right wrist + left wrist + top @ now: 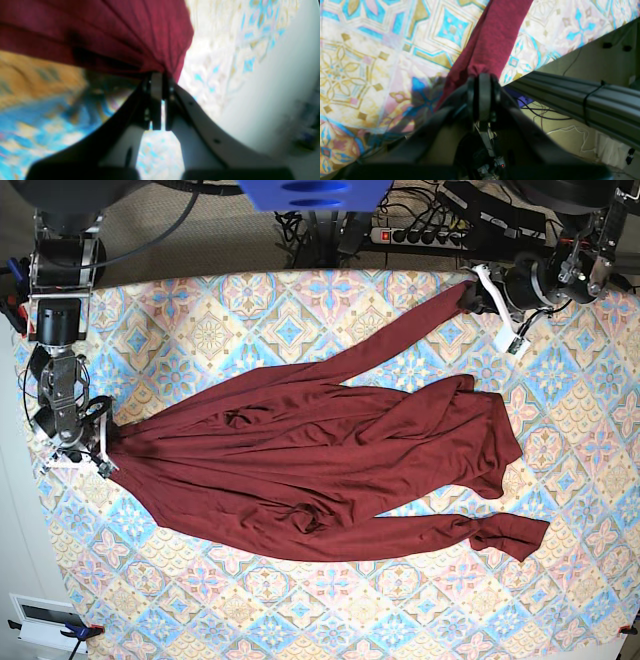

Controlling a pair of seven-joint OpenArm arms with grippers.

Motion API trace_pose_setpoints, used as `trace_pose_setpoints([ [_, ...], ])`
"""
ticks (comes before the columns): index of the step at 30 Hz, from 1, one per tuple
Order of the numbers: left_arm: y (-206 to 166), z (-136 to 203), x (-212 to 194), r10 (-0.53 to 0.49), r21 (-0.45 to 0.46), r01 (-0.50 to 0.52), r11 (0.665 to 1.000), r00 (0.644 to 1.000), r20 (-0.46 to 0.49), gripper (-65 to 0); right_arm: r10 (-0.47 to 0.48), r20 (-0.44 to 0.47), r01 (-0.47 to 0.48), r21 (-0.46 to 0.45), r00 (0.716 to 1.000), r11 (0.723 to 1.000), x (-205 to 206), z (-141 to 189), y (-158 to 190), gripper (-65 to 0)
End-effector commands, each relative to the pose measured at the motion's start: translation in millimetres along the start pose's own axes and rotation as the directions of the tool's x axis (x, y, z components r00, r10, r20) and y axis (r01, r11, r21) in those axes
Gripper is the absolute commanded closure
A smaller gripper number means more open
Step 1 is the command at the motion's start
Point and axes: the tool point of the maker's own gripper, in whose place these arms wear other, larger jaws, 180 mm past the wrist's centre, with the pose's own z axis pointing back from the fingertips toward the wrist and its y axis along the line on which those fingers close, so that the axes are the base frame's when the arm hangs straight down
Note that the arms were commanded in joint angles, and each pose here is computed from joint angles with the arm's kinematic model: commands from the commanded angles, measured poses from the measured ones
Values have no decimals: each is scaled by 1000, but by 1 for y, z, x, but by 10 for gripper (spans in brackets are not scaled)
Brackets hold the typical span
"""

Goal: Layout the t-shirt on the table in an organized manner, then fold the t-shirt properly
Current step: 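Drag the sleeve with the left gripper away from the right gripper, then release the sleeve and move the left gripper to the shirt body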

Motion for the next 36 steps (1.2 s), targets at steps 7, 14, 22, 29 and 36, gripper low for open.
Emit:
trace_pose_setpoints([
  [7,4,0,-13,-104,33,107,994,992,-78,0,18,-17,-19,-86,1000,996,-3,10,-34,0],
  [14,10,2,-23,-164,44,172,984,976,-142,-7,18,-16,-19,-85,1000,996,-2,10,-33,0],
  [22,21,12,-43,-176,59,204,977,934,-310,-278,17,-13,-18,-83,1000,996,-1,10,-32,0],
  [29,45,23,18,-83,179,93,979,995,-62,-328,18,-11,-19,-81,1000,997,0,9,-31,0],
  [36,99,66,84,132,284,-248,926,919,372,-266,17,-11,-18,-81,1000,997,0,10,-31,0],
])
